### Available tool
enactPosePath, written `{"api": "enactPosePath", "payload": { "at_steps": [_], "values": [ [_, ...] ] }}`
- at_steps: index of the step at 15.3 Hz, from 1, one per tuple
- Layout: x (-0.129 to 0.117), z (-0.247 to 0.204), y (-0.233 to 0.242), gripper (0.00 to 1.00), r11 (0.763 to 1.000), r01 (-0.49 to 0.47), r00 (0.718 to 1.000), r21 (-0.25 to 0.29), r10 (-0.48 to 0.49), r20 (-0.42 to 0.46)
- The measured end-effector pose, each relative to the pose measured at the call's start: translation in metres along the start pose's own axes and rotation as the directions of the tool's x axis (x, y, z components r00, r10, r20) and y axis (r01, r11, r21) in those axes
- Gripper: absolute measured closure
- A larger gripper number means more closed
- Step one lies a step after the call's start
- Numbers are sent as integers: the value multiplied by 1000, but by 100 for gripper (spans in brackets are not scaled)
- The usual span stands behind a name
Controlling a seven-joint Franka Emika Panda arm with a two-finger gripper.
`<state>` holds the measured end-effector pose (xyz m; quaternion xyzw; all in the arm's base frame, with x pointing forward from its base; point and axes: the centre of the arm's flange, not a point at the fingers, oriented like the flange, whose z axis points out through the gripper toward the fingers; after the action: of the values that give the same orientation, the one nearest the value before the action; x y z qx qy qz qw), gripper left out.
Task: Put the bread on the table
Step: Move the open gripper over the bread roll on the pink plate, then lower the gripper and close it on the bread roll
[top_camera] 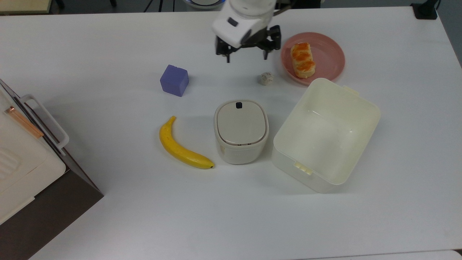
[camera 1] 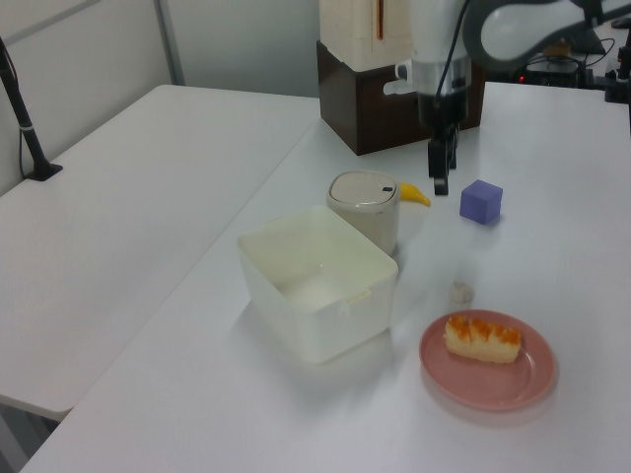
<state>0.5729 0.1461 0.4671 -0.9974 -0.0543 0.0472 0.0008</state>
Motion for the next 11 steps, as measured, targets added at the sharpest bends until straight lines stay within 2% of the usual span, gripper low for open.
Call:
{"api": "enactPosePath", "payload": {
  "at_steps": [7, 11],
  "values": [
    [-30, 26, -105, 0, 998, 63, 997, -7, -63, 33],
    [-50, 69, -157, 0, 997, 76, 997, -4, -76, 15]
  ]
}}
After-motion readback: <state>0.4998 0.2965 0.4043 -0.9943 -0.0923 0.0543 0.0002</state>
